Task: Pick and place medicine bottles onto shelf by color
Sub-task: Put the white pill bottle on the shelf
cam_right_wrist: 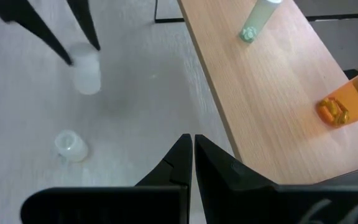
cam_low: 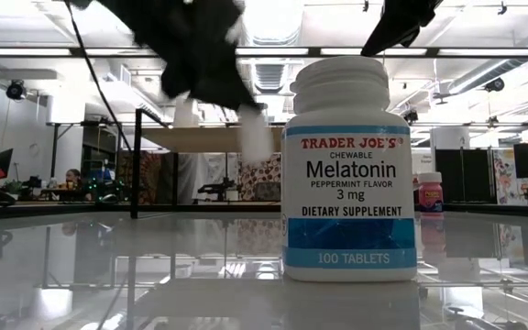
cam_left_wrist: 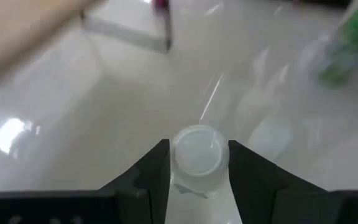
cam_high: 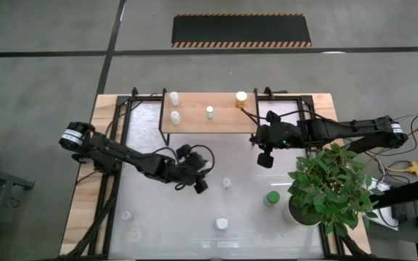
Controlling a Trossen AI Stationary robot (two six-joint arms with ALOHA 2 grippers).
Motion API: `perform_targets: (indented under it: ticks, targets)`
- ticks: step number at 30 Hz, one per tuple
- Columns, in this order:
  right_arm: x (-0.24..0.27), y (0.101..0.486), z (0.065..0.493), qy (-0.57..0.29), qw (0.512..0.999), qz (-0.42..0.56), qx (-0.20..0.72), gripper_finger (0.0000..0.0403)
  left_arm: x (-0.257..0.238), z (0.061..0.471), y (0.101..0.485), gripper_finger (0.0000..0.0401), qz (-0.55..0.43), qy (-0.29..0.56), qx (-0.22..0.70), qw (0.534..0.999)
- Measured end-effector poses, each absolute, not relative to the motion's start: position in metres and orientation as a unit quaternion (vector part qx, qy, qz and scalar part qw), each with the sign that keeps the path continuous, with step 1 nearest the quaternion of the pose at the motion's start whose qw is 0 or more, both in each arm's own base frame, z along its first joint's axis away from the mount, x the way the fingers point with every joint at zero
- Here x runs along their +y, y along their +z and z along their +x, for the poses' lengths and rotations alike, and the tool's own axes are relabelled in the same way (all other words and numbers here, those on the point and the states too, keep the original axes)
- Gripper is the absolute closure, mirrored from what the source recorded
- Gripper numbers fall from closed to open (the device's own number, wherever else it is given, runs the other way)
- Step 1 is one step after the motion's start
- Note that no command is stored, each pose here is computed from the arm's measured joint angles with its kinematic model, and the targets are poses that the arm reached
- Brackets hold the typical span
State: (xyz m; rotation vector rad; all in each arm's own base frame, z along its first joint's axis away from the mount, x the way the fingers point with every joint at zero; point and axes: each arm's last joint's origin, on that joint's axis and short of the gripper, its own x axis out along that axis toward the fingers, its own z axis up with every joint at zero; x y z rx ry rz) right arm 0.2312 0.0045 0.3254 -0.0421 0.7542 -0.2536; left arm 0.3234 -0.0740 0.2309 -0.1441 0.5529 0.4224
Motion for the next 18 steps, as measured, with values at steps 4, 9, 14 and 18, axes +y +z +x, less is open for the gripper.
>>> perform_targets:
  ticks: [4,9,14,18]
  targets:
    - [0.005,0.325,0.231,-0.123,0.922,-0.021,0.367,0.0392,-0.063,0.334,0.275,0.0283,-0.013,0.233,0.285,0.93]
    - [0.005,0.325,0.231,-0.123,0.922,-0.021,0.368,0.0392,-0.024,0.334,0.311,0.0283,0.013,0.326,0.304,0.895]
    - [0.005,0.325,0.231,-0.123,0.921,-0.02,0.368,0.0392,0.011,0.331,0.316,0.0283,-0.021,0.383,0.304,0.872]
    - [0.005,0.325,0.231,-0.122,0.922,-0.02,0.368,0.0392,0.027,0.33,0.315,0.0283,-0.029,0.396,0.311,0.863]
